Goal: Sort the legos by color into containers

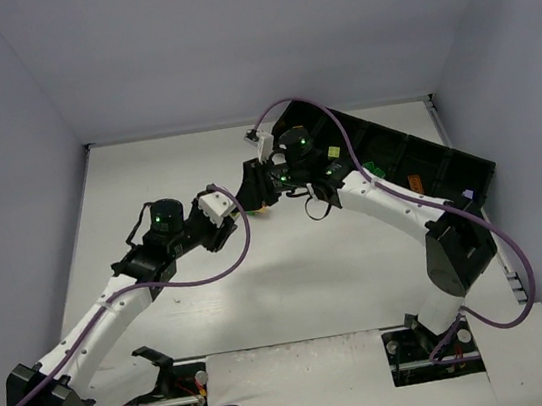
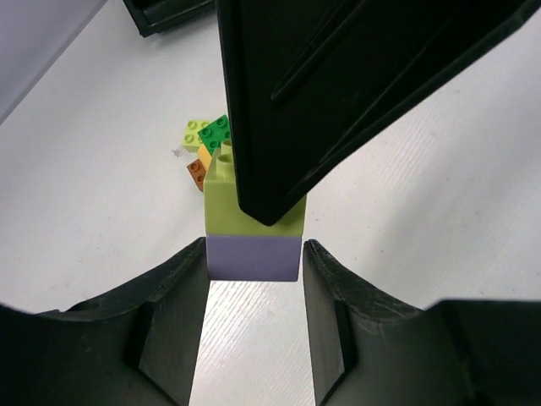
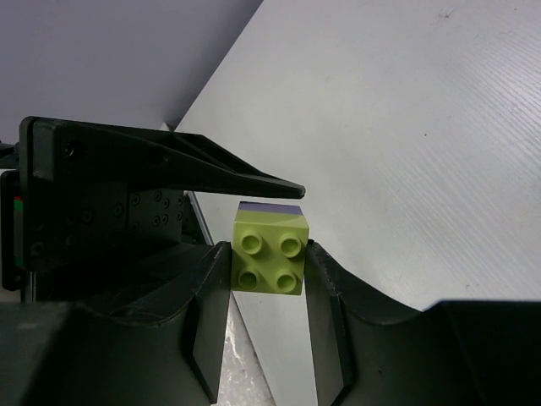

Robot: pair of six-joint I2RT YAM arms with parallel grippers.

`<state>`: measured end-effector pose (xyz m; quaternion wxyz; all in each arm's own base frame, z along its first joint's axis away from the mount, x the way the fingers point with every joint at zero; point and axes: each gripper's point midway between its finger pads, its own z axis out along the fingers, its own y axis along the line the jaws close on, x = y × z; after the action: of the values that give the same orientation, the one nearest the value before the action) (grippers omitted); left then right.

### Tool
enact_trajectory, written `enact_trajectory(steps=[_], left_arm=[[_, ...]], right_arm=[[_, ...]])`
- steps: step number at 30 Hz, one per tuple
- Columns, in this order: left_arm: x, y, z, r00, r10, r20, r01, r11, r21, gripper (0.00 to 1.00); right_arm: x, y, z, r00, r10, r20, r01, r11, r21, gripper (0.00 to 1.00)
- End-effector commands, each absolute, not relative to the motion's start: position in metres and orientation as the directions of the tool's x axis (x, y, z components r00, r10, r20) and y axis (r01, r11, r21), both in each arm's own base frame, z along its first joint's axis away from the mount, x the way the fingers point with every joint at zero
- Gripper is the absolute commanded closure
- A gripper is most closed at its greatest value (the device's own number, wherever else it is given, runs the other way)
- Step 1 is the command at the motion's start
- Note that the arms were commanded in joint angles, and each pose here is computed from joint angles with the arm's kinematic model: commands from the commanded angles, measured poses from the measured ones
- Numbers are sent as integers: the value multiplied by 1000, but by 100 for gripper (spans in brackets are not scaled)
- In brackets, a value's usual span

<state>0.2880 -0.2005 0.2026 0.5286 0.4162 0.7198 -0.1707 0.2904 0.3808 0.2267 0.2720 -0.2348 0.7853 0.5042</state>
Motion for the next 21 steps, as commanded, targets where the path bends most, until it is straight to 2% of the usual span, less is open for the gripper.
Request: enact_trajectory(steps=[1, 21], left_arm=[[295, -201, 227, -27, 386, -922, 757, 611, 233, 59], [303, -205, 250, 31, 310, -950, 723, 650, 235, 58]], right_arm=[[290, 381, 278, -673, -30, -739, -710, 305, 634, 100], [286, 382, 278, -686, -24, -727, -702, 284, 653, 100]])
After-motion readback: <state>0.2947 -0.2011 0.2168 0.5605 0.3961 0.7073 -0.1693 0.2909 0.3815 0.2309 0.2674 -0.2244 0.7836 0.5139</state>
